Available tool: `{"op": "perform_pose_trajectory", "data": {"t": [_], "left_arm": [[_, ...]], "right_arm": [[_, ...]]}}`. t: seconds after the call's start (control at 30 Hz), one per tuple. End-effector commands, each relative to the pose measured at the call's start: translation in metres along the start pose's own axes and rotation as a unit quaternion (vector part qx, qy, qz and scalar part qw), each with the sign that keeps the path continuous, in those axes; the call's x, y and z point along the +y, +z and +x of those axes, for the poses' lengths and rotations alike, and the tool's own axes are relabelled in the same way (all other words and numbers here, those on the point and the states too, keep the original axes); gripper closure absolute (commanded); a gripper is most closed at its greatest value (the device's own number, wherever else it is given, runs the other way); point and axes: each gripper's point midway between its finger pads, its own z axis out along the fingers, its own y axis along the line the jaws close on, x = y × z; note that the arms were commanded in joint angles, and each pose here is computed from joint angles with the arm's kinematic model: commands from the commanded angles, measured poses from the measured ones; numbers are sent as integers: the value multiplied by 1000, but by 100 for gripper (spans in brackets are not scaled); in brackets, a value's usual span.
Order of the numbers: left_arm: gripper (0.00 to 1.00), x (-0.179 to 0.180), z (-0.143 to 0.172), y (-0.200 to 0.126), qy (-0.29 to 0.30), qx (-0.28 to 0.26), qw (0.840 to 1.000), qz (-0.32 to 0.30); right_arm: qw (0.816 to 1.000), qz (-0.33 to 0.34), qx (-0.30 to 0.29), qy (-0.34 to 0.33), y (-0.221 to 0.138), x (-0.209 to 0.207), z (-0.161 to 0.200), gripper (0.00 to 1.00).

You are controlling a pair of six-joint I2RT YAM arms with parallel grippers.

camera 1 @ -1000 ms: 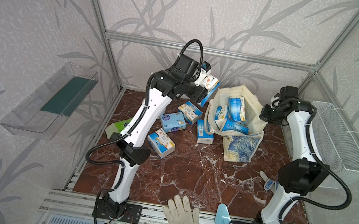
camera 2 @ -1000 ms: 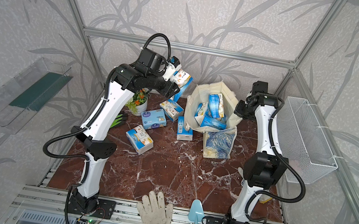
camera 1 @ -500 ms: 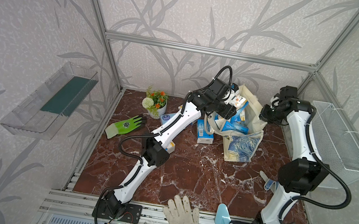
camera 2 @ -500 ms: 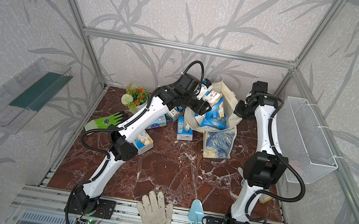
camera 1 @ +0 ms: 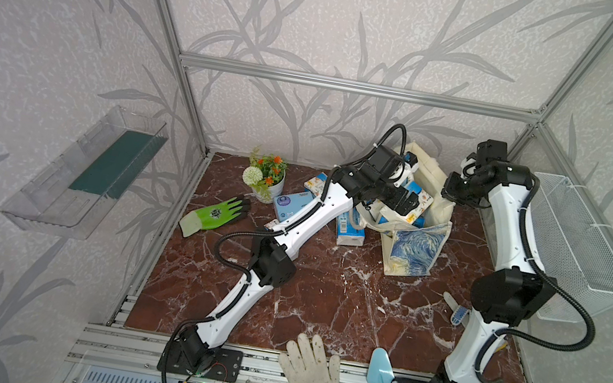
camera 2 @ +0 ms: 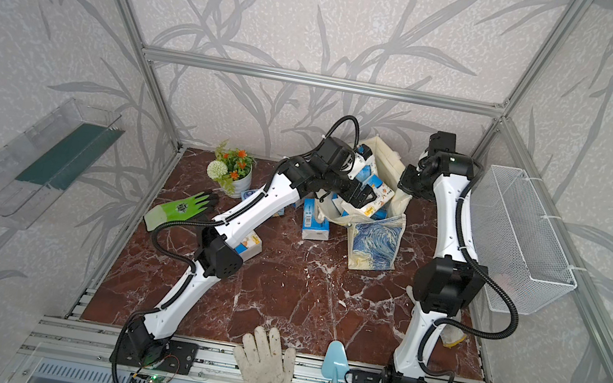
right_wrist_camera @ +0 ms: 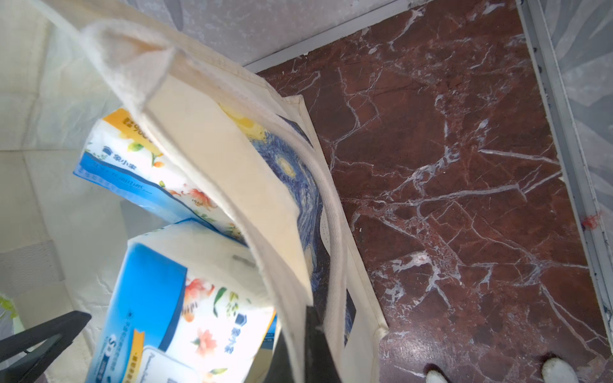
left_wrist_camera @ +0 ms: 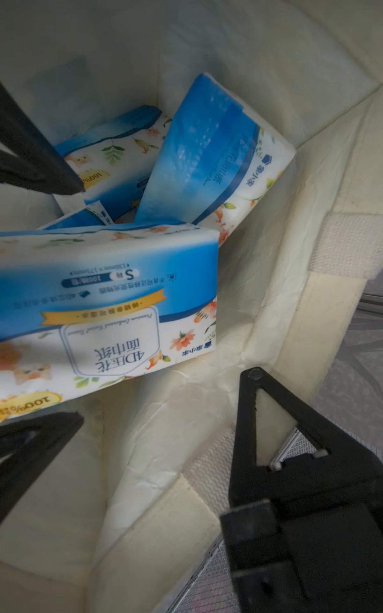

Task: Put tissues into the canvas bag
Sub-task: Place the pack of facial tissues in the canvas bag.

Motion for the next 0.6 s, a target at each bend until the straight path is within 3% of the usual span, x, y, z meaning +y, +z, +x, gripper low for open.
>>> {"op": "perform_pose_trajectory", "data": {"t": [0.0, 0.27, 0.43, 0.57], "left_arm": [[1, -5, -24, -22, 23, -32, 999, -9], [4, 47, -29, -81, -4, -19, 989, -144], [11, 77, -28, -126, -63, -13, 985, -159], [17, 91, -8, -135, -90, 19, 982, -168]], "right_arm": [[1000, -3, 7, -2, 1, 6, 1, 100], [1000, 6, 6, -8, -1, 4, -2, 100], [1000, 10, 10, -7, 4, 3, -2, 100], [1000, 9, 11, -6, 6, 3, -3, 100]]}}
